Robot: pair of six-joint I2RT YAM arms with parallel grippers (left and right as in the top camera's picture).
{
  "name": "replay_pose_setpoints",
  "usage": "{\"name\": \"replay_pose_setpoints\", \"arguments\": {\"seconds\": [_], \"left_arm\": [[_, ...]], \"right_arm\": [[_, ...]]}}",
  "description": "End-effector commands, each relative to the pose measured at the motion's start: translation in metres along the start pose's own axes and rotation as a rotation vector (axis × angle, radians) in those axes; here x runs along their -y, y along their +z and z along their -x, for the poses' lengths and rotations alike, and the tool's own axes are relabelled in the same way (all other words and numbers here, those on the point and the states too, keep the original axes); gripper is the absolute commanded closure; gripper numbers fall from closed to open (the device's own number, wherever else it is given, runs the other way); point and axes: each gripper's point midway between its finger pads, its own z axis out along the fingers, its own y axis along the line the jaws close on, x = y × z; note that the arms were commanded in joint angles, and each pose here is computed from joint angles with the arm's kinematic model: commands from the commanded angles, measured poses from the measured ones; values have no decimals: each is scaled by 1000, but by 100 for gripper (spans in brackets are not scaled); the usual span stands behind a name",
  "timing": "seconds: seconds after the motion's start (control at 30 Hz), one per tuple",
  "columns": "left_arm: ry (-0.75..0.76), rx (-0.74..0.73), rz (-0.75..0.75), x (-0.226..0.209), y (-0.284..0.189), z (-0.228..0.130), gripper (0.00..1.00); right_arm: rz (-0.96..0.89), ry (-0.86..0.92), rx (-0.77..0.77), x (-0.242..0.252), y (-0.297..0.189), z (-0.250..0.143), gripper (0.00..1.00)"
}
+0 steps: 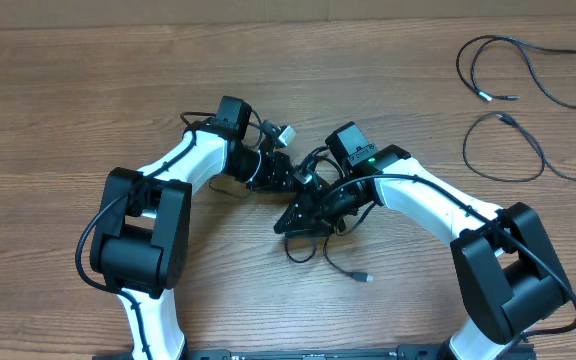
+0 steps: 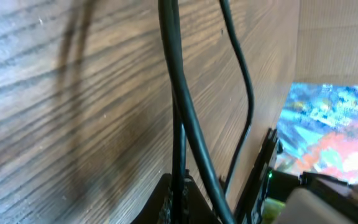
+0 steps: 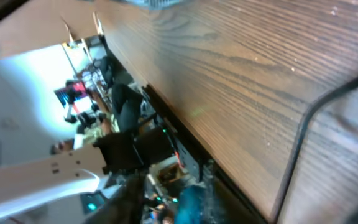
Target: Untangle cables
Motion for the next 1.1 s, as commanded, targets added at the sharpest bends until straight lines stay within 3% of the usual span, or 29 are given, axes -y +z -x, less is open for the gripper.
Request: {"name": "replay_pose_setpoints", "arguments": {"seconds": [0.0, 0.1, 0.2, 0.33, 0.4, 0.57, 0.63, 0.67, 0.87, 1.07], "left_arm": [[-69, -10, -26, 3, 5, -2, 96], [-71, -12, -26, 3, 5, -2, 94], [-73, -13, -20, 2, 5, -3, 86], [-79, -16, -3, 0, 5, -4, 47], [-79, -17, -7, 0, 5, -4, 38], [-76, -19, -11, 2, 6, -5, 28], [-77, -19, -7, 1, 6, -5, 25], [-77, -19, -2, 0, 6, -5, 24], [-158, -3, 131, -25, -11, -3, 19], [-268, 16, 300, -46, -54, 5, 12]], "right_arm": [[-15, -35, 11, -2, -1, 5, 48], [-112, 2, 35, 14, -4, 7, 25], [-256, 54, 68, 34, -15, 10, 21], [-440, 101, 106, 50, -36, 12, 19], [-481, 105, 116, 48, -43, 13, 18], [-485, 77, 120, 38, -48, 17, 15], [-497, 77, 125, 40, -49, 17, 8], [-510, 77, 130, 42, -50, 18, 0], [-621, 125, 187, 59, -63, 23, 0], [-836, 256, 351, 89, -95, 35, 0]]}}
